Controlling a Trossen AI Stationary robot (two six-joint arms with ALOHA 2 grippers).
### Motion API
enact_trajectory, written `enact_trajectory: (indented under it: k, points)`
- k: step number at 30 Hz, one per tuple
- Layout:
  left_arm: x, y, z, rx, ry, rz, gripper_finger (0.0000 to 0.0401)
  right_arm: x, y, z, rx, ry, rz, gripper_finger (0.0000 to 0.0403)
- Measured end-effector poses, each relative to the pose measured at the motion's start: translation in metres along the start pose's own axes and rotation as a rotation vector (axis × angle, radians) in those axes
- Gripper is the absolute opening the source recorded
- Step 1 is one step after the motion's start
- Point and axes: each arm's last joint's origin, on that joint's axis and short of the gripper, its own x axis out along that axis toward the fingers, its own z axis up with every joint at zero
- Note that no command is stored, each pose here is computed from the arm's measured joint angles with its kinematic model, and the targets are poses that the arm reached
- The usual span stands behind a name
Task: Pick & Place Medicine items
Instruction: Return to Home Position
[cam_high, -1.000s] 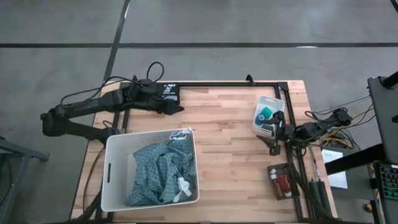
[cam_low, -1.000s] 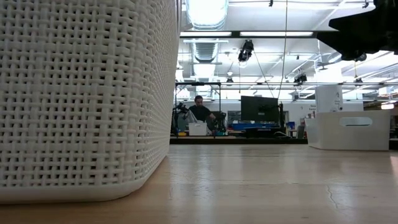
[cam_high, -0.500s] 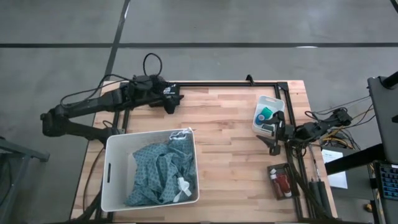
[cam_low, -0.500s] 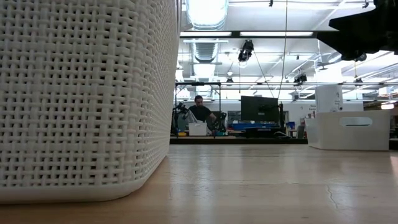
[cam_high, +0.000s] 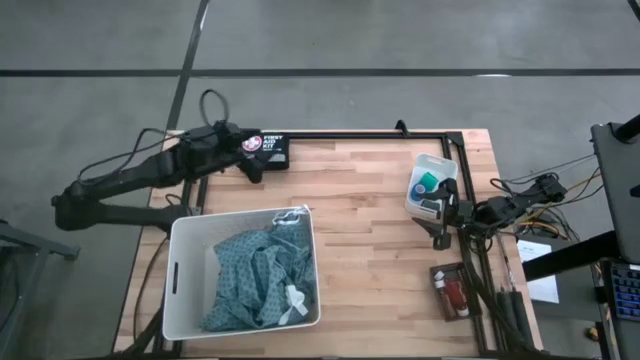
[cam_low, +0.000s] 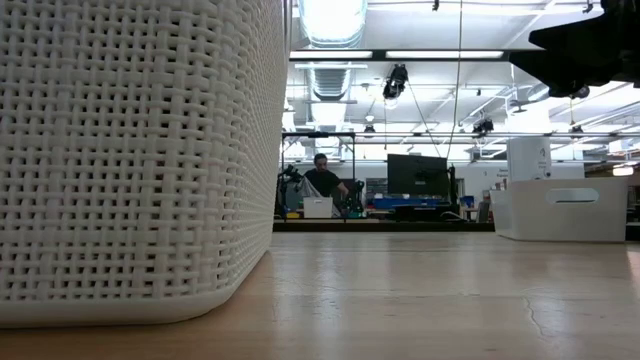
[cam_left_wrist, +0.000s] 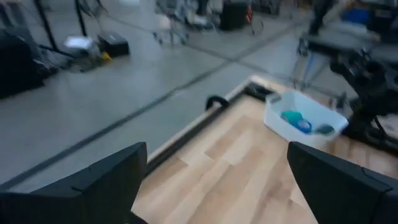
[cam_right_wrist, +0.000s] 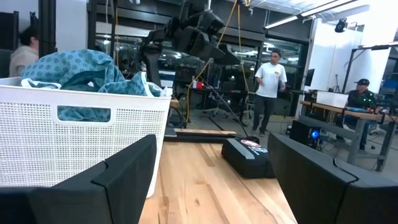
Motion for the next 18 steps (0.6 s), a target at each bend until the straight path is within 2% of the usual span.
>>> enact_trajectory:
  k: [5, 11, 18]
  points:
    - [-0.036, 0.015, -0.021, 0.002, -0.146, 0.067, 0.0393, 0.0, 0.0, 0.0, -0.001, 0.001, 0.0, 0.0302]
    - [-0.075, 0.034, -0.052, -0.035, -0.274, 0.201, 0.0393, 0.0, 0.0, 0.0, -0.002, 0.001, 0.0, 0.0302]
    - [-0.104, 0.047, -0.082, -0.077, -0.39, 0.227, 0.0393, 0.0, 0.0, 0.0, -0.003, 0.001, 0.0, 0.0302]
